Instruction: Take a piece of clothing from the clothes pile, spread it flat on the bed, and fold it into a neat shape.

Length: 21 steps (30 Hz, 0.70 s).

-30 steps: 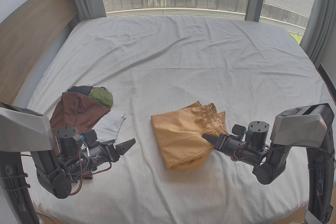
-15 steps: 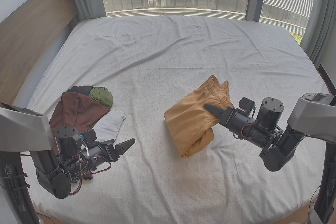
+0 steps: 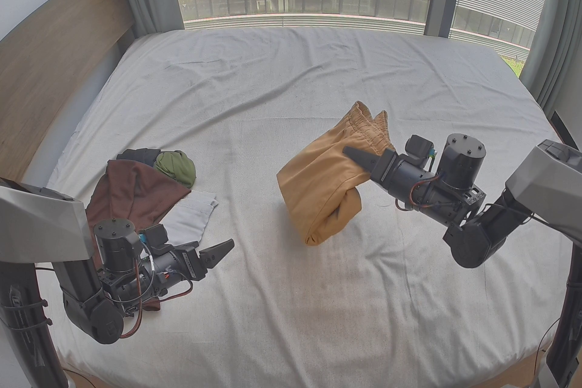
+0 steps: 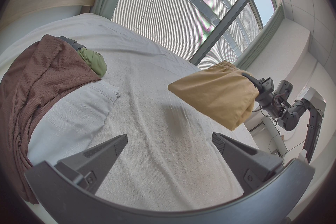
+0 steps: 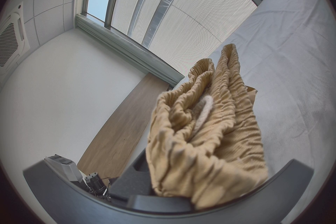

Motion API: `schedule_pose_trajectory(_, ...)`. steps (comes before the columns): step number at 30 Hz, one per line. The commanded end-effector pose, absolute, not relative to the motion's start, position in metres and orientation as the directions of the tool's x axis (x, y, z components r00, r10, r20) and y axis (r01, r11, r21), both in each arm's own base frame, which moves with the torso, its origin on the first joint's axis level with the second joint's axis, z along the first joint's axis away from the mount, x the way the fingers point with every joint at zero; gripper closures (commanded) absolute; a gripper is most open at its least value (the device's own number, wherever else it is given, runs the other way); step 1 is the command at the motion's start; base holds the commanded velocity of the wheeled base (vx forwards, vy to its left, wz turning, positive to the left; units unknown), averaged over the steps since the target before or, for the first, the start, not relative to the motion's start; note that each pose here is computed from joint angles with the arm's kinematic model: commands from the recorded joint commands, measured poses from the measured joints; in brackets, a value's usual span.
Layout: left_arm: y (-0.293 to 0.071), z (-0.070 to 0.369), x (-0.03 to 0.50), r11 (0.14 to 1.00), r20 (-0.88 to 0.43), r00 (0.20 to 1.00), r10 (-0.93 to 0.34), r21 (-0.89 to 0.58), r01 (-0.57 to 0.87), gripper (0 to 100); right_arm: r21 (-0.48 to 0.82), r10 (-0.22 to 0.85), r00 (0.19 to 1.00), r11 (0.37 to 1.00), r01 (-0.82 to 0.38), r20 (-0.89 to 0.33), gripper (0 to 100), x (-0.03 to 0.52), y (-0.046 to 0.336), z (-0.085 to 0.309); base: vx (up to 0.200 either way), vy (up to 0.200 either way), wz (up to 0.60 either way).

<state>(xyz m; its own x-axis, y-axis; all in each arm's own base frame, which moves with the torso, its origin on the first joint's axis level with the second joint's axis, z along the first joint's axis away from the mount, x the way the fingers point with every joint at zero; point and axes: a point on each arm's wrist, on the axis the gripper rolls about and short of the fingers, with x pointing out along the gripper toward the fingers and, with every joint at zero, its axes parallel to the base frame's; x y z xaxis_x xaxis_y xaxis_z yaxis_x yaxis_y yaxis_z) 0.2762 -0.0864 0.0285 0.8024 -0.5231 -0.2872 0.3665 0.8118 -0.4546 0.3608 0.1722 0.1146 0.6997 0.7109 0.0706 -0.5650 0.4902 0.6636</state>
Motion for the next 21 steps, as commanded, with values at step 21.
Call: schedule_pose_trajectory(21,-0.085,0.028,0.277,0.813,-0.287,0.804,-0.52,-0.454,0.364,0,0.656,0.666,0.739,0.513,-0.554,0.102,100,0.437,0.188,0.138,0.0,0.0,0.0)
